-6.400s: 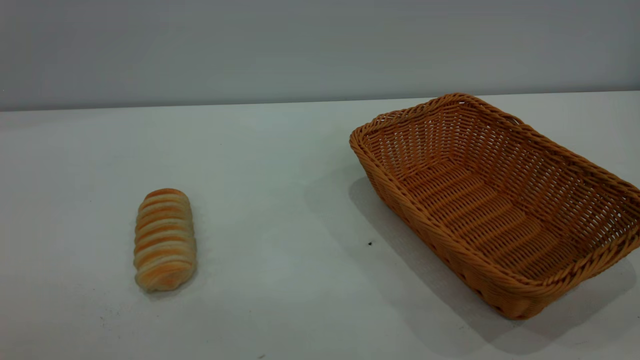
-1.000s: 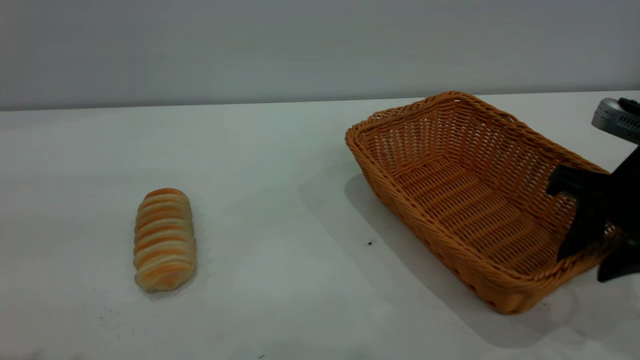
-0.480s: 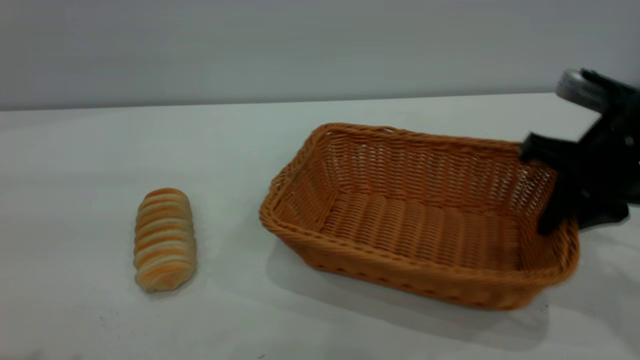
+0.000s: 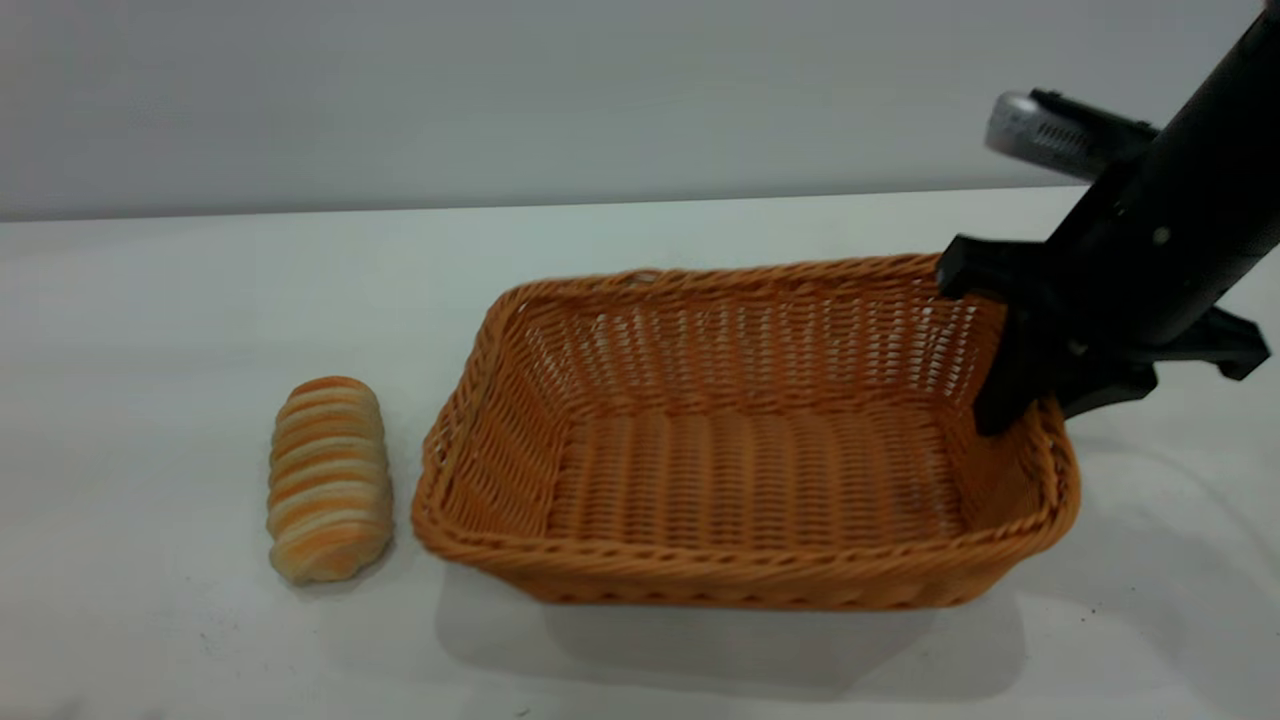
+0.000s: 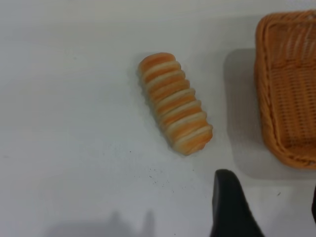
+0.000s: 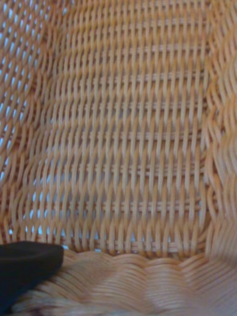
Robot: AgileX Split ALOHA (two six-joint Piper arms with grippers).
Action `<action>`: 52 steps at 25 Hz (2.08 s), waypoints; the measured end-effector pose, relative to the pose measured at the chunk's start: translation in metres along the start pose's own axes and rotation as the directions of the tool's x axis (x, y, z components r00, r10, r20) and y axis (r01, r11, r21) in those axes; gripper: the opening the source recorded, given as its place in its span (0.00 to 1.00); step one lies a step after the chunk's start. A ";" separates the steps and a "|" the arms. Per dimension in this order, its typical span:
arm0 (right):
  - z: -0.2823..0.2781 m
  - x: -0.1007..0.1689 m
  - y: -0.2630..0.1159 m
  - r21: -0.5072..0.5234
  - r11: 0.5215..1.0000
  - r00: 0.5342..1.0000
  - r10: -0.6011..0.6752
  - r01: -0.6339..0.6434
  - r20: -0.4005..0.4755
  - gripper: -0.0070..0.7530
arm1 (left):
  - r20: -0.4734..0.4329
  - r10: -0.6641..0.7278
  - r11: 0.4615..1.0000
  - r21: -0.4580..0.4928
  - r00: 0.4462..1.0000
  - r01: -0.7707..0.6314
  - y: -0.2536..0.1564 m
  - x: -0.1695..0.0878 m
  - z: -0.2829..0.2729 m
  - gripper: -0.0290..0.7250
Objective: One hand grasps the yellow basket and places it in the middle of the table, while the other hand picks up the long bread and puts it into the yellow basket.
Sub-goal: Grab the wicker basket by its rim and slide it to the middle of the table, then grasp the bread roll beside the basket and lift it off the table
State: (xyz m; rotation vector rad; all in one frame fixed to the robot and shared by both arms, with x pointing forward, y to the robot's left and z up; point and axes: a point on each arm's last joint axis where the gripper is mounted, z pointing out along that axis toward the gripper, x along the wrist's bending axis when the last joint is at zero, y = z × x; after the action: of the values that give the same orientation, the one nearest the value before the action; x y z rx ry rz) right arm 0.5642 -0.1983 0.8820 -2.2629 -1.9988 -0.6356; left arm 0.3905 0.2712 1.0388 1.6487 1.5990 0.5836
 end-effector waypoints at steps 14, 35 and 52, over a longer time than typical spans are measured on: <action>0.022 0.009 0.002 -0.003 0.981 0.981 -0.193 0.193 -0.027 0.57 | 0.000 0.000 1.000 -0.004 1.000 0.000 0.000 0.000 0.000 0.65; -0.100 0.046 -0.004 -0.126 0.823 0.821 -0.565 0.553 -0.083 0.71 | -0.080 -0.102 0.980 0.161 0.992 0.114 -0.005 0.011 0.081 0.65; -0.229 0.064 -0.061 -0.291 0.710 0.704 -0.695 0.642 -0.144 0.70 | -0.143 -0.149 0.915 0.355 0.978 0.191 0.013 0.018 0.204 0.65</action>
State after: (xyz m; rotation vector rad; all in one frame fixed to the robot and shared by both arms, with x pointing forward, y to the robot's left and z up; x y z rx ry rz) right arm 0.4500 -0.1992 1.0989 -1.3430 -2.7109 -1.1682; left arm 0.5564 0.2494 0.9207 1.7386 2.0083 0.3025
